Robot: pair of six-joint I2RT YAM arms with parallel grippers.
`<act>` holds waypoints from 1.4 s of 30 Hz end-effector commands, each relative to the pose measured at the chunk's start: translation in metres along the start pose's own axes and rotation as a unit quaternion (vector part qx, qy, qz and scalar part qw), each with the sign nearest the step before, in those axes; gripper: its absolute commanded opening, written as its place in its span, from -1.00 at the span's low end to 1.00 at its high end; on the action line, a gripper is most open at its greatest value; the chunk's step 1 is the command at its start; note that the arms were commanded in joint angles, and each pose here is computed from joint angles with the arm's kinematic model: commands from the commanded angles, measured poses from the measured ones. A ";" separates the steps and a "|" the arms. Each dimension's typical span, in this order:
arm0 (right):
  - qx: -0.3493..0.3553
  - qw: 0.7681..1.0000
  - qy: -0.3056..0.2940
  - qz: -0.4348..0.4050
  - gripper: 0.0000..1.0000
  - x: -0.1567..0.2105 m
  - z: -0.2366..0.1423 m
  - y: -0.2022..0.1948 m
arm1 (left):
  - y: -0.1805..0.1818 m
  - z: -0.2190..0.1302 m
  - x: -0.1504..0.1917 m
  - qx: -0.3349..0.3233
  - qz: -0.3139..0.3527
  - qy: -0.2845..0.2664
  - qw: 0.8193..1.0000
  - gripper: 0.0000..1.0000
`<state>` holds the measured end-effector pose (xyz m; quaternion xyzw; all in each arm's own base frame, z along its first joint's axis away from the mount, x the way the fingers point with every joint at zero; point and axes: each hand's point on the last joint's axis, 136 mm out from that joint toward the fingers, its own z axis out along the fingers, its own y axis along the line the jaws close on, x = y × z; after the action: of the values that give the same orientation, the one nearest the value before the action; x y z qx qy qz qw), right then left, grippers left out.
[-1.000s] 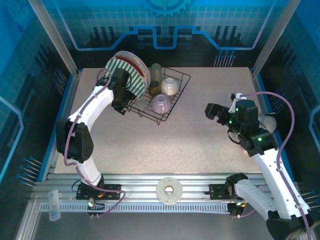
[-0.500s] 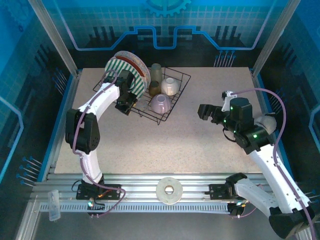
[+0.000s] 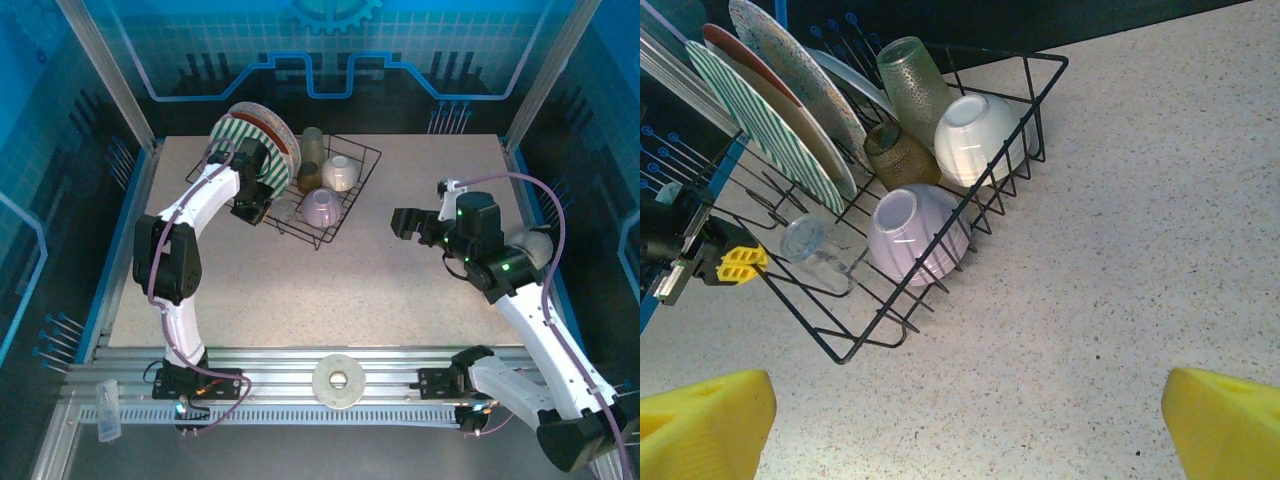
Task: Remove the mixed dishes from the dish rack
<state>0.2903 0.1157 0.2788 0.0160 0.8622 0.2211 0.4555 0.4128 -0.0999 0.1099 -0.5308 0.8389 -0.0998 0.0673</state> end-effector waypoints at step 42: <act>-0.081 0.989 0.053 -0.108 1.00 -0.046 0.062 0.065 | 0.003 -0.001 0.119 0.006 0.395 0.074 0.916 -1.00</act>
<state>0.3464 0.1733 0.2900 -0.1048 0.8776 0.2265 0.4092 0.3829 -0.1540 0.1091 -0.2903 0.9514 -0.0688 0.0767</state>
